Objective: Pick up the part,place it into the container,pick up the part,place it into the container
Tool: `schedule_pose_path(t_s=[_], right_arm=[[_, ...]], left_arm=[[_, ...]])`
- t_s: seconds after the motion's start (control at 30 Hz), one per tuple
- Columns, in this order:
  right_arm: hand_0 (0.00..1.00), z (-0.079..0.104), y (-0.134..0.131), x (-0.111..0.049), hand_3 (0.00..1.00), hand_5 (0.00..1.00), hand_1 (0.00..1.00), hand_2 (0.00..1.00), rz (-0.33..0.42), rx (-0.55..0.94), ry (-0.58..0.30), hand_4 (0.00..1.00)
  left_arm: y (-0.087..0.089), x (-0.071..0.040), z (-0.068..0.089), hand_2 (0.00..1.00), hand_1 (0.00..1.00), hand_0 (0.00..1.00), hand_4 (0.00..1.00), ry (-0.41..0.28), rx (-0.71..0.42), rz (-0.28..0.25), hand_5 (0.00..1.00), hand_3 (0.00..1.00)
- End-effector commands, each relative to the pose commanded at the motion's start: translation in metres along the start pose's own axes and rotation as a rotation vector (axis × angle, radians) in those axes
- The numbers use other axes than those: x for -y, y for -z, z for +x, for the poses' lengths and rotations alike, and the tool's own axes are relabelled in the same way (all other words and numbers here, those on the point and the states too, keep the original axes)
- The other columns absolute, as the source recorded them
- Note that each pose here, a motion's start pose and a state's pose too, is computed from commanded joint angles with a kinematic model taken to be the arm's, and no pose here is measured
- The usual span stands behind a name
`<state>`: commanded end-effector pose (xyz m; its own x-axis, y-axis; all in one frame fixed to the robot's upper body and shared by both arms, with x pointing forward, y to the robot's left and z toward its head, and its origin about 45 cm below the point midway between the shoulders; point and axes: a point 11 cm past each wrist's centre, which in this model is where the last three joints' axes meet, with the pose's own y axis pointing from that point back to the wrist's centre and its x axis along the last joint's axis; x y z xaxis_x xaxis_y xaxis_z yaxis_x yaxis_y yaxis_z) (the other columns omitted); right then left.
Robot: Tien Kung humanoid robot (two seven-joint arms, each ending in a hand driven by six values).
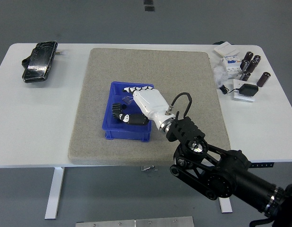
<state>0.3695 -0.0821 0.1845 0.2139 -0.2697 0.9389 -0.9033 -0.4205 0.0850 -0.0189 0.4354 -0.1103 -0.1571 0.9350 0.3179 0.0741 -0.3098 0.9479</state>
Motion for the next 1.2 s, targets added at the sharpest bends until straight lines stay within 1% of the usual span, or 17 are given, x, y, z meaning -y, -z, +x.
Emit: schedule_pose_path(t_s=[0.03, 0.07, 0.23, 0.27, 0.43, 0.47, 0.63, 0.67, 0.8, 0.9, 1.0, 1.07, 1.2], right_arm=[[0.872, 0.002, -0.002, 0.0, 0.879, 0.801, 0.83, 0.834, -0.005, 0.022, -0.01, 0.957], [0.871, 0.004, -0.005, -0.001, 0.872, 0.831, 0.821, 0.827, -0.011, 0.047, -0.022, 0.987], [0.871, 0.02, -0.028, -0.008, 0.872, 0.831, 0.821, 0.827, -0.056, 0.193, -0.098, 0.987], [0.843, 0.025, -0.035, -0.011, 0.853, 0.811, 0.805, 0.812, -0.066, 0.23, -0.123, 0.986], [0.843, 0.043, -0.072, -0.028, 0.853, 0.811, 0.805, 0.812, -0.119, 0.381, -0.24, 0.986], [0.801, 0.046, -0.082, -0.033, 0.798, 0.776, 0.761, 0.77, -0.136, 0.414, -0.265, 0.959], [0.801, 0.055, -0.124, -0.051, 0.798, 0.776, 0.761, 0.77, -0.231, 0.538, -0.354, 0.959], [0.798, 0.056, -0.131, -0.055, 0.791, 0.763, 0.757, 0.764, -0.248, 0.556, -0.368, 0.947], [0.798, 0.061, -0.156, -0.069, 0.791, 0.763, 0.757, 0.764, -0.308, 0.586, -0.416, 0.947], [0.797, 0.065, -0.175, -0.084, 0.784, 0.755, 0.753, 0.758, -0.351, 0.595, -0.45, 0.94], [0.797, 0.067, -0.19, -0.097, 0.784, 0.755, 0.753, 0.758, -0.376, 0.608, -0.479, 0.94], [0.788, 0.069, -0.197, -0.105, 0.78, 0.737, 0.75, 0.757, -0.385, 0.621, -0.494, 0.923], [0.788, 0.068, -0.21, -0.119, 0.78, 0.737, 0.75, 0.757, -0.402, 0.673, -0.528, 0.923]], left_arm=[[0.0, 0.0, 0.0, 0.576, 0.611, 0.638, 0.639, 0.0, 0.0, 0.0, 0.343, 0.571], [0.0, 0.0, 0.0, 0.576, 0.61, 0.638, 0.639, 0.0, 0.001, 0.0, 0.341, 0.571], [0.001, 0.0, -0.001, 0.576, 0.61, 0.638, 0.639, 0.002, 0.002, 0.0, 0.341, 0.571], [0.001, 0.0, -0.001, 0.575, 0.61, 0.637, 0.637, 0.003, 0.002, 0.0, 0.338, 0.57], [0.004, 0.0, -0.001, 0.575, 0.61, 0.637, 0.637, 0.004, 0.0, 0.003, 0.338, 0.57], [0.004, 0.0, -0.001, 0.575, 0.61, 0.637, 0.634, 0.004, -0.001, 0.004, 0.332, 0.57], [0.008, 0.001, -0.001, 0.575, 0.61, 0.637, 0.634, 0.003, -0.003, 0.01, 0.332, 0.57], [0.008, 0.001, -0.001, 0.573, 0.61, 0.637, 0.62, 0.003, -0.003, 0.012, 0.317, 0.57], [0.008, 0.001, -0.002, 0.573, 0.61, 0.637, 0.62, 0.005, -0.002, 0.011, 0.317, 0.57], [0.007, 0.001, -0.002, 0.573, 0.61, 0.637, 0.617, 0.005, -0.002, 0.007, 0.312, 0.57], [0.007, 0.001, -0.001, 0.573, 0.61, 0.637, 0.617, 0.004, -0.003, 0.006, 0.312, 0.57], [0.008, 0.001, 0.0, 0.573, 0.61, 0.637, 0.619, 0.003, -0.003, 0.007, 0.308, 0.571], [0.009, 0.001, 0.003, 0.573, 0.61, 0.637, 0.619, -0.002, -0.004, 0.01, 0.308, 0.571]])
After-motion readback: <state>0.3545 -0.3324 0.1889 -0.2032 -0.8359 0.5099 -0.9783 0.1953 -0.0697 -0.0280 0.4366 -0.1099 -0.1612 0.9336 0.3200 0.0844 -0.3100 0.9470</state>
